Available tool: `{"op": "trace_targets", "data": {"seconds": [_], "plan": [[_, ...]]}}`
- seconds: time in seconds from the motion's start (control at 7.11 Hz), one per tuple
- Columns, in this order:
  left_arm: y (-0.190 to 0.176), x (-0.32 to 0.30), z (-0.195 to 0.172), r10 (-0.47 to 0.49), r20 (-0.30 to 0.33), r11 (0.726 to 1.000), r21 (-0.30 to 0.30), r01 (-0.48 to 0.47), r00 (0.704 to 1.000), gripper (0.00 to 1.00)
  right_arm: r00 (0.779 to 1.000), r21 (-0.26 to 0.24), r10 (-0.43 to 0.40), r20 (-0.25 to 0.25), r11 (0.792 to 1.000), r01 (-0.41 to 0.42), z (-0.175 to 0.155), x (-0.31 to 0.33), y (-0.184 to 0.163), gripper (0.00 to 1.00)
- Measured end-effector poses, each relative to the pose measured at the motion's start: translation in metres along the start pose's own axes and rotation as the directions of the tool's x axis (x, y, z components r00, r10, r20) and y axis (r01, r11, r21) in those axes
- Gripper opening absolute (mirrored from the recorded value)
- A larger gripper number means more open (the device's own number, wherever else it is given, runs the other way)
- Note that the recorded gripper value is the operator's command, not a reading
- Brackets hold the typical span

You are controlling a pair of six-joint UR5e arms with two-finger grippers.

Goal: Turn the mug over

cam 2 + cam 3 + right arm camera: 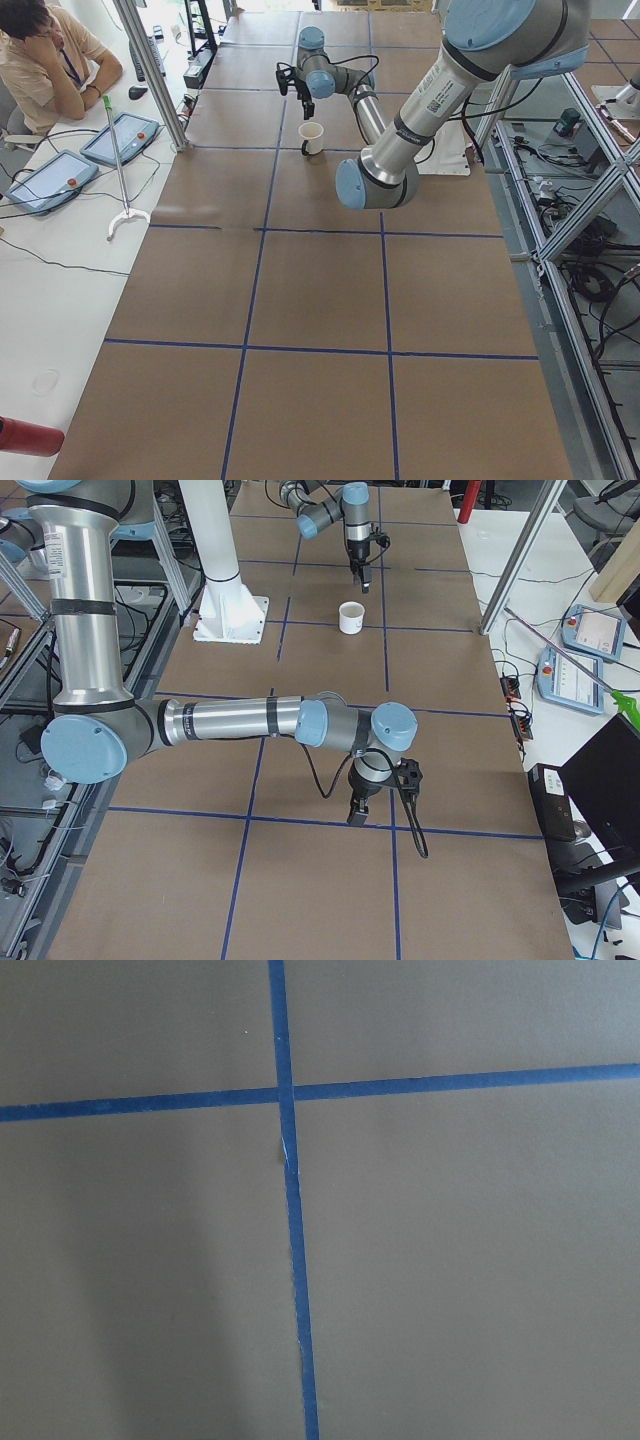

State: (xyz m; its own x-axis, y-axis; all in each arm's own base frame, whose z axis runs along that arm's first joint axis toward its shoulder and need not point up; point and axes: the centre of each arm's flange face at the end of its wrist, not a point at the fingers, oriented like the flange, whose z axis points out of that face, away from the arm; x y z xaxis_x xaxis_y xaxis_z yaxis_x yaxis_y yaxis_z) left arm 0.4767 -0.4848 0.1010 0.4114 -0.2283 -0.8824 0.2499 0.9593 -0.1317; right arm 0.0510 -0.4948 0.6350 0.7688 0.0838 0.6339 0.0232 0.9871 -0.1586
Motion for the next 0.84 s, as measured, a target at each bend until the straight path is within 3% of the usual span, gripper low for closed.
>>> {"op": "trace_targets", "data": {"seconds": [0.28, 0.42, 0.7, 0.84], "plan": [[-0.081, -0.099, -0.082, 0.188, 0.002, 0.981, 0.041, -0.188, 0.982, 1.0, 1.0, 0.001, 0.0, 0.0, 1.0, 0.0, 0.0, 0.0, 0.0, 1.0], [-0.126, -0.174, -0.11, 0.287, 0.057, 0.956, 0.05, -0.29, 0.956, 1.0, 1.0, 0.001, 0.0, 0.0, 1.0, 0.0, 0.0, 0.0, 0.0, 1.0], [-0.191, -0.377, -0.145, 0.445, 0.222, 0.891, -0.02, -0.453, 0.867, 1.0, 1.0, 0.0, 0.0, 0.0, 1.0, 0.0, 0.0, 0.0, 0.0, 1.0], [-0.207, -0.473, -0.169, 0.463, 0.283, 0.882, -0.057, -0.467, 0.84, 1.0, 1.0, 0.0, 0.0, 0.0, 1.0, 0.0, 0.0, 0.0, 0.0, 1.0]]}}
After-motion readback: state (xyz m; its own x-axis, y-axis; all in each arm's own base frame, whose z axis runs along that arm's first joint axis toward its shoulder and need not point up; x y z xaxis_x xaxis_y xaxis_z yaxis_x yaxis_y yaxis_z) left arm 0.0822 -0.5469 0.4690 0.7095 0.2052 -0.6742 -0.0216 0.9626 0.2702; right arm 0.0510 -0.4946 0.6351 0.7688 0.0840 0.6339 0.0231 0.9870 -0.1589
